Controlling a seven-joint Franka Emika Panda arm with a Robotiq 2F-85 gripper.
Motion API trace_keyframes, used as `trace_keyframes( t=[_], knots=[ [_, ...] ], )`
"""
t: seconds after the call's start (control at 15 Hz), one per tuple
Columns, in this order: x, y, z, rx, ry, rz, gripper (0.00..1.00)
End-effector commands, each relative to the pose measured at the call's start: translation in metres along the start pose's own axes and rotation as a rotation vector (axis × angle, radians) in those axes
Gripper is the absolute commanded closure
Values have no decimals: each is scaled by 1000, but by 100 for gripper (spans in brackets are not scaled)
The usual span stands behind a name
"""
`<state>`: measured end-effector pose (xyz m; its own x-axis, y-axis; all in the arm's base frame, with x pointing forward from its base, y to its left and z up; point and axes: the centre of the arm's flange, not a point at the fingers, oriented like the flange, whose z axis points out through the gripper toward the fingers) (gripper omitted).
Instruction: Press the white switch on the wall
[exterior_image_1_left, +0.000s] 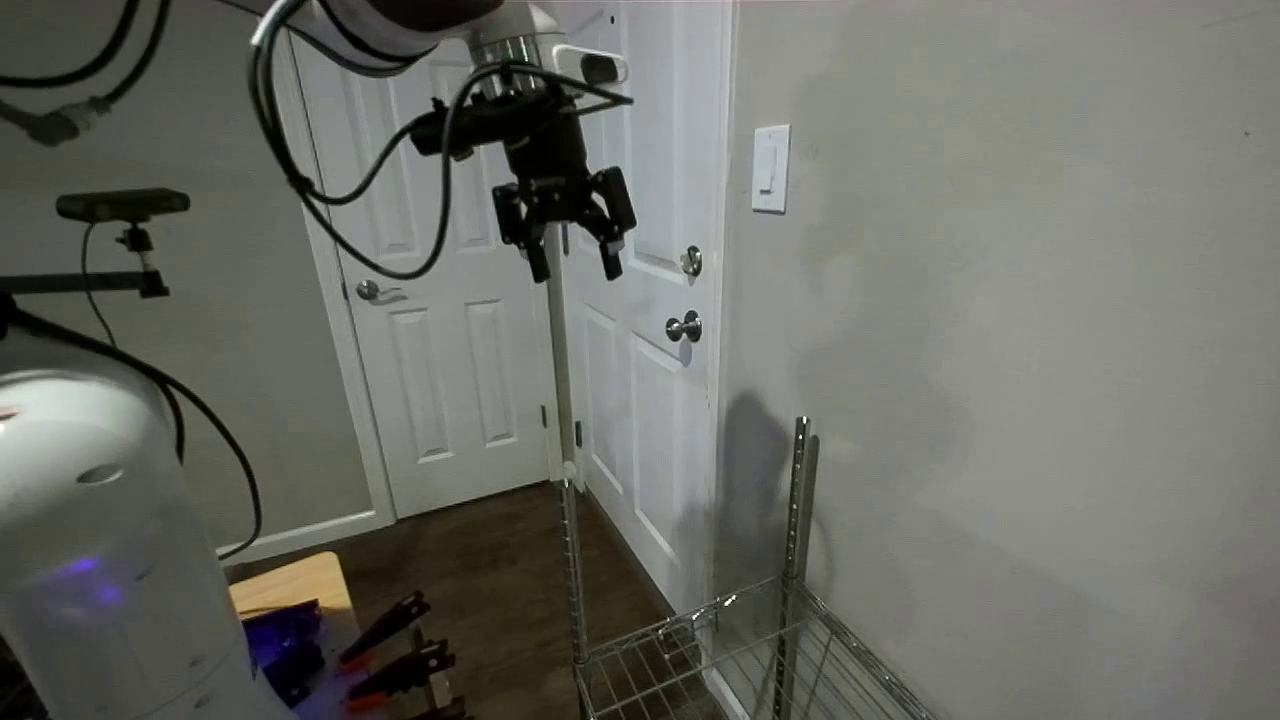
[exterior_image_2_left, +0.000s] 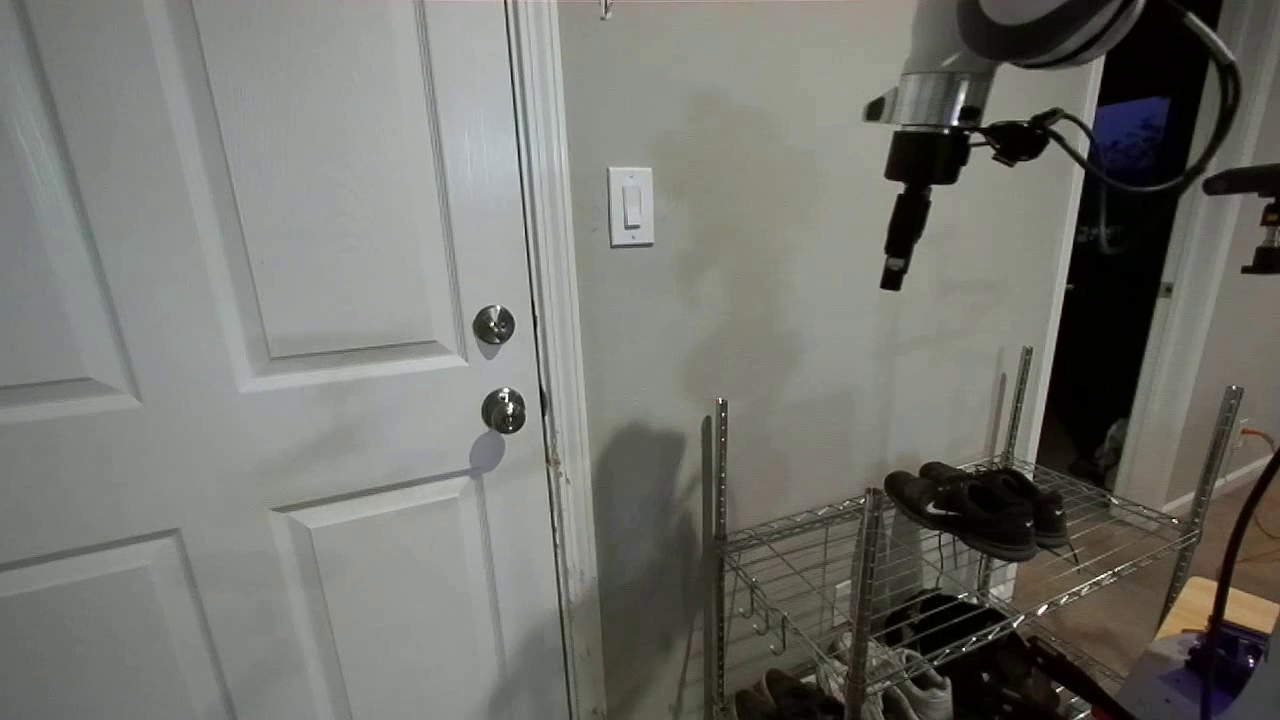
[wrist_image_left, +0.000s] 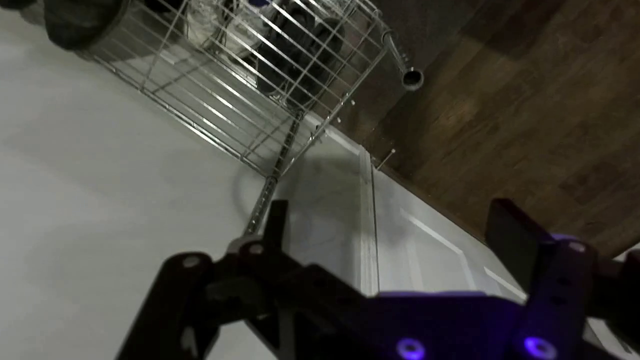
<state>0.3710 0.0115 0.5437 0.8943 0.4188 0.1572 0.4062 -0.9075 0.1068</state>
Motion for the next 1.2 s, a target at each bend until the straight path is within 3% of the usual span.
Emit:
trace_keyframes(
  t=[0.0,0.33,0.4,1.13],
  knots=[
    [68,-14,0,-71,55,-30,0],
    [105,-15,3,-140,156,-14,0],
    [90,-19,1,-107,138,-29,0],
    [106,-16,6,-117,153,-26,0]
  ],
)
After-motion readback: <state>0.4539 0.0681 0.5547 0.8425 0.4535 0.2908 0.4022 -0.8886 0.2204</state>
